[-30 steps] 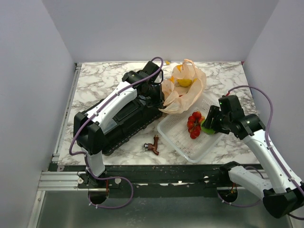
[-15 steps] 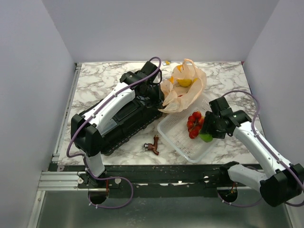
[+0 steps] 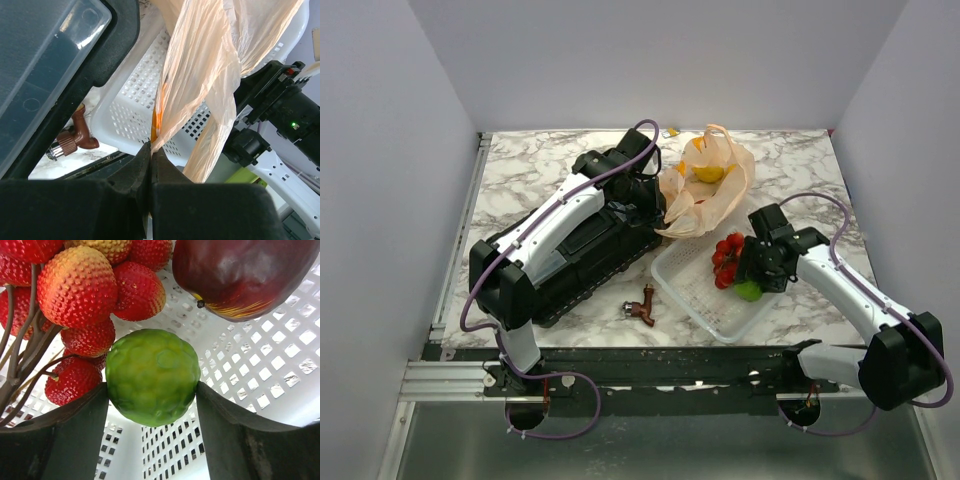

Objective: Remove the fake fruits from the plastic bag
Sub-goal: Place the fake fruit in the bin, then take out the fake fruit from the plastic bag.

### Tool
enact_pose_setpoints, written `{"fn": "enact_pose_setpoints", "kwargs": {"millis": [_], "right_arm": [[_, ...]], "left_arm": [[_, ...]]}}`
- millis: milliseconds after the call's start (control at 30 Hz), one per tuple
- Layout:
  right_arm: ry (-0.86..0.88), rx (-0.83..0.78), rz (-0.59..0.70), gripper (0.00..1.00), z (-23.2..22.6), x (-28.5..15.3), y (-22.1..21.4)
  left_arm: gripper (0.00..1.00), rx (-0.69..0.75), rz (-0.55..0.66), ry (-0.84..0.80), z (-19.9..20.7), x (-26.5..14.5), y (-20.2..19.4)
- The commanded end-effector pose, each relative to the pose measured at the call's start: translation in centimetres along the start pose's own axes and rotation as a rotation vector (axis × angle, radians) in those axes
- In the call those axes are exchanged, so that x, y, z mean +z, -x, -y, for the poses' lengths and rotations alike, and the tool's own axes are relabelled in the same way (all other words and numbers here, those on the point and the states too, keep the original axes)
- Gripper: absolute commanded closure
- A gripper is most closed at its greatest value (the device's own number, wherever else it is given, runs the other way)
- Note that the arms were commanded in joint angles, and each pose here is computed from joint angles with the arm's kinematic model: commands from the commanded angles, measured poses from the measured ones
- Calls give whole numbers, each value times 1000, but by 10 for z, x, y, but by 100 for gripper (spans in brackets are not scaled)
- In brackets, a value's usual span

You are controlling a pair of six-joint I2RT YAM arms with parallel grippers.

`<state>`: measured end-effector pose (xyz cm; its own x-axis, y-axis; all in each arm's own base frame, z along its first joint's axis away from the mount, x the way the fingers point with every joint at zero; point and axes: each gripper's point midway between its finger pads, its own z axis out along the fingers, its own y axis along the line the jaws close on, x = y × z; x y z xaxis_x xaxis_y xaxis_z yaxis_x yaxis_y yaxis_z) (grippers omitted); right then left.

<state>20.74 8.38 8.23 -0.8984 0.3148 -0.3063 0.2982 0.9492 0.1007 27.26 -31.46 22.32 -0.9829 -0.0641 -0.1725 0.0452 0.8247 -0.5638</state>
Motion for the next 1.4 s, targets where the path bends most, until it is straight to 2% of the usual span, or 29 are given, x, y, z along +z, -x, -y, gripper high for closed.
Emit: {"fn": "enact_pose_setpoints", "kwargs": {"millis": [0, 167, 300, 533, 700, 833, 1000, 1133, 1367], "right_arm": [[38, 5, 33, 28, -9, -11, 12], [111, -15, 56, 16, -24, -39, 25], [221, -47, 120, 11, -46, -68, 44], [418, -133, 365, 14, -92, -122, 107], [500, -216, 480, 18, -125, -136, 146], [507, -256, 566, 20, -145, -129, 179], [497, -300, 639, 33, -168, -110, 214], [496, -325, 697, 40, -180, -92, 233], [379, -359, 658, 49, -185, -27, 251]], "left_arm": [[100, 3, 6, -42, 10, -8, -2], [100, 7, 10, -47, 11, -8, -1], [100, 8, 2, -48, 11, -6, -2], [100, 12, -4, -54, 12, -5, -2], [100, 21, -3, -62, 17, -8, 0], [100, 28, -3, -71, 23, -11, 4], [100, 34, -17, -96, 31, -13, 5], [100, 41, -25, -104, 34, -13, 5], [100, 37, -46, -106, 33, -8, 4]]}}
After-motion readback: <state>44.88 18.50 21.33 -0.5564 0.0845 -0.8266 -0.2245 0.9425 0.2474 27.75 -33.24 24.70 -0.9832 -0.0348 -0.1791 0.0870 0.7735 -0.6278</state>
